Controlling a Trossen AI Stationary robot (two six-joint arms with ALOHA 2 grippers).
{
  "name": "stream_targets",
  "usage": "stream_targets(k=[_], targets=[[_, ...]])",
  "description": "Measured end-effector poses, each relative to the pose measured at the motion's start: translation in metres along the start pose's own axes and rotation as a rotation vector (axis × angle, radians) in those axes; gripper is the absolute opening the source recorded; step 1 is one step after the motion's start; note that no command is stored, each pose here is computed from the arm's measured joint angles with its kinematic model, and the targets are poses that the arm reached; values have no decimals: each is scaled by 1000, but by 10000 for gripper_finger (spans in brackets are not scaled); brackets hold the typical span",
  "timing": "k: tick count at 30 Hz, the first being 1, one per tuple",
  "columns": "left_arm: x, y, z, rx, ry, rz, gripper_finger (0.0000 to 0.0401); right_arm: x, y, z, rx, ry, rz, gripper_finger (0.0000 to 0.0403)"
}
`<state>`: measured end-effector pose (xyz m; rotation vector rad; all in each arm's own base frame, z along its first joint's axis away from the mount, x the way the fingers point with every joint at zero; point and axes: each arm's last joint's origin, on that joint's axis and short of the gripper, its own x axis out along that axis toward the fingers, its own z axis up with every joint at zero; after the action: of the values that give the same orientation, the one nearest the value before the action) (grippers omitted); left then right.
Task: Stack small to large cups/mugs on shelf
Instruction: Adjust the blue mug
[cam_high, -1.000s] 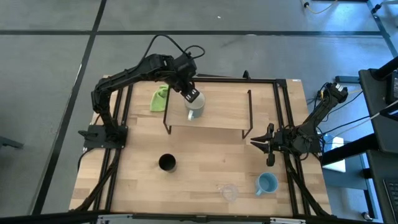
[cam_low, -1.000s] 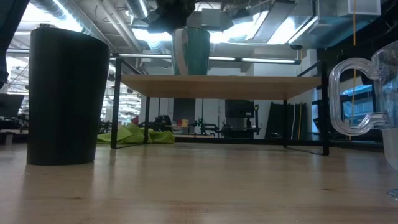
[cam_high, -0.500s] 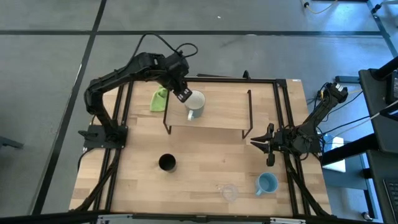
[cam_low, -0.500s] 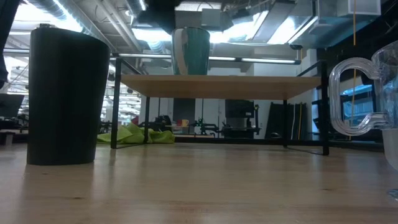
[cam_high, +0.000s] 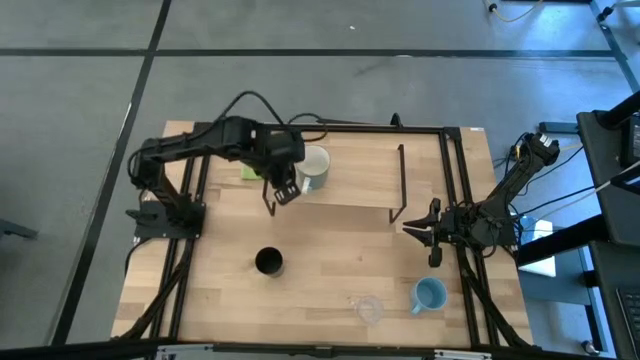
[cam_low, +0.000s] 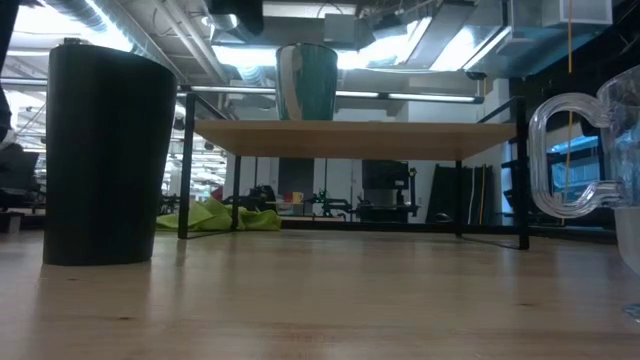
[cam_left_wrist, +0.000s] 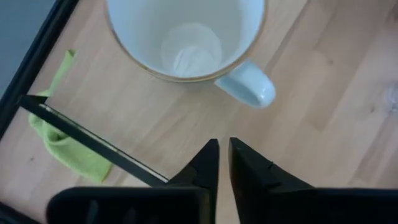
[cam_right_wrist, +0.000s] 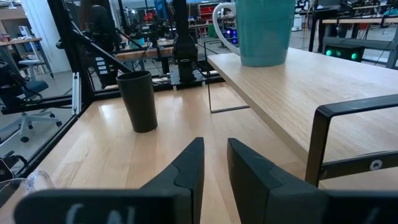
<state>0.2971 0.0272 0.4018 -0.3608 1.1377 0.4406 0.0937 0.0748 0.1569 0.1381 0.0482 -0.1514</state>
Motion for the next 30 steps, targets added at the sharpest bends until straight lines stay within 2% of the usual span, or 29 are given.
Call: stream_targets(k=[3,12,18,30], targets=[[7,-10,-3,34,-22,21,5,0,0,0,-1,0,0,72],[33,-19,-7,37,-31,70,1,0,0,0,-1,0,0,72],[43,-22,-2,20,-78,34,1,0,0,0,-1,0,0,72],[44,-25,2,7,-105,-22,0,0,0,0,0,0,0,72]])
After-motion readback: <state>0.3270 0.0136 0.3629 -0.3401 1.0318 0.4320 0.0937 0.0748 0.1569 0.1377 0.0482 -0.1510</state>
